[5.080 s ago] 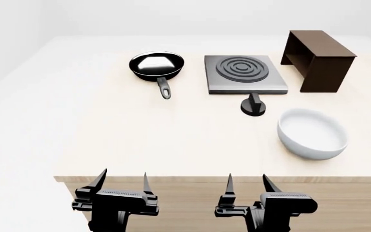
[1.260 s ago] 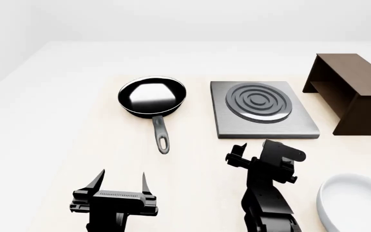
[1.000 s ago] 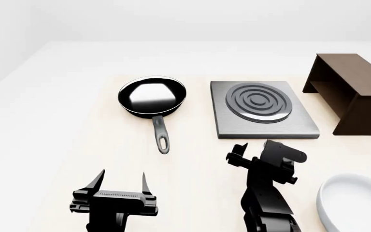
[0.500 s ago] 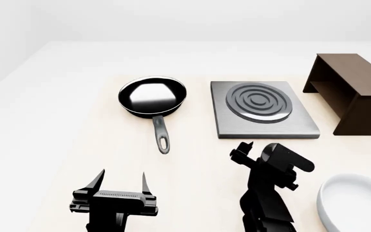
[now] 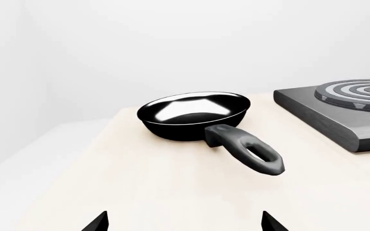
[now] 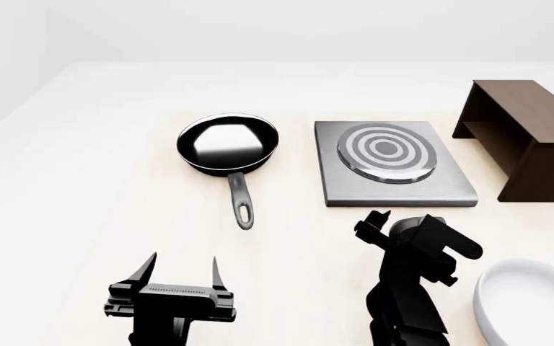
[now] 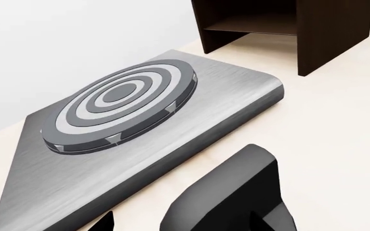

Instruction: Turn on the stove.

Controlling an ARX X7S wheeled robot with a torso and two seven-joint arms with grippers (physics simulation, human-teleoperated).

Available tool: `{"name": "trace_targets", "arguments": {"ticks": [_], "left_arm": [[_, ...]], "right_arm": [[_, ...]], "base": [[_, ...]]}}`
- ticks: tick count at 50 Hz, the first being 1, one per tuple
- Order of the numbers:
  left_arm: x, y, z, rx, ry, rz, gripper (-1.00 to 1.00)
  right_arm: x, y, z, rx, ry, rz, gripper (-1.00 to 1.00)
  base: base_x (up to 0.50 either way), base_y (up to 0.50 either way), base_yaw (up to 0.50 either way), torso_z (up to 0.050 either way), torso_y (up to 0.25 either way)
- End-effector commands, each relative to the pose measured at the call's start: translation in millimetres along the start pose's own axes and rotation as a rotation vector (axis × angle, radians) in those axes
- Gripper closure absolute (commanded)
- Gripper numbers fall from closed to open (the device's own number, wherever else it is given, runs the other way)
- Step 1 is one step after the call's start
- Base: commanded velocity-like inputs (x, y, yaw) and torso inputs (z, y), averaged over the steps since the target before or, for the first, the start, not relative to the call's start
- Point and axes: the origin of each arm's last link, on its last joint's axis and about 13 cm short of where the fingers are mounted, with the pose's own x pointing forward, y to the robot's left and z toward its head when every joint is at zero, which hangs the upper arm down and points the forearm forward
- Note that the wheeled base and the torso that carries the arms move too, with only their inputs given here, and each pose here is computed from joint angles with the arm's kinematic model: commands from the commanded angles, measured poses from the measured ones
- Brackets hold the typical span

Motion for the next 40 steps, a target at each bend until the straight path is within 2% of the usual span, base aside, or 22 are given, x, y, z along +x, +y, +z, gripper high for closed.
{"name": "trace_targets", "arguments": {"ticks": [1,17,21,29,35,36,39,40], "left_arm": [[-0.3,-0.6,2.2,-0.020,-0.019,-0.010,-1.00],[-0.7,-1.1,3.0,-0.020,-0.019,-0.010,-1.00],[-0.9,-1.0,3.1,-0.020,-0.019,-0.010,-1.00],[-0.6,-1.0,2.9,-0.020,-0.020,-0.010,-1.00],[-0.8,-1.0,2.8,-0.021,-0.020,-0.009,-1.00],[-0.9,-1.0,2.9,-0.021,-0.021,-0.010,-1.00],[-0.6,-0.9,2.7,-0.021,-0.020,-0.010,-1.00],[-0.6,-1.0,2.7,-0.021,-0.020,-0.011,-1.00]], "right_arm": [[-1.0,0.8,0.0,-0.003,-0.007,0.004,-1.00],[-8.2,0.1,2.3,0.006,-0.011,-0.001,-1.00],[-19.5,-1.9,11.2,0.066,-0.033,-0.025,-1.00],[-37.8,-11.9,9.2,0.077,-0.051,-0.039,-1.00],[-77.9,-10.1,23.8,0.048,-0.134,0.094,-1.00],[-88.3,-8.3,29.6,0.027,-0.158,0.157,-1.00],[-101.1,-8.0,37.1,0.017,-0.198,0.194,-1.00],[-118.4,-10.6,46.0,0.017,-0.244,0.245,-1.00]], "base": [[0.00,0.00,0.00,0.000,0.000],[0.00,0.00,0.00,0.000,0.000],[0.00,0.00,0.00,0.000,0.000],[0.00,0.00,0.00,0.000,0.000],[0.00,0.00,0.00,0.000,0.000],[0.00,0.00,0.00,0.000,0.000],[0.00,0.00,0.00,0.000,0.000],[0.00,0.00,0.00,0.000,0.000]]}}
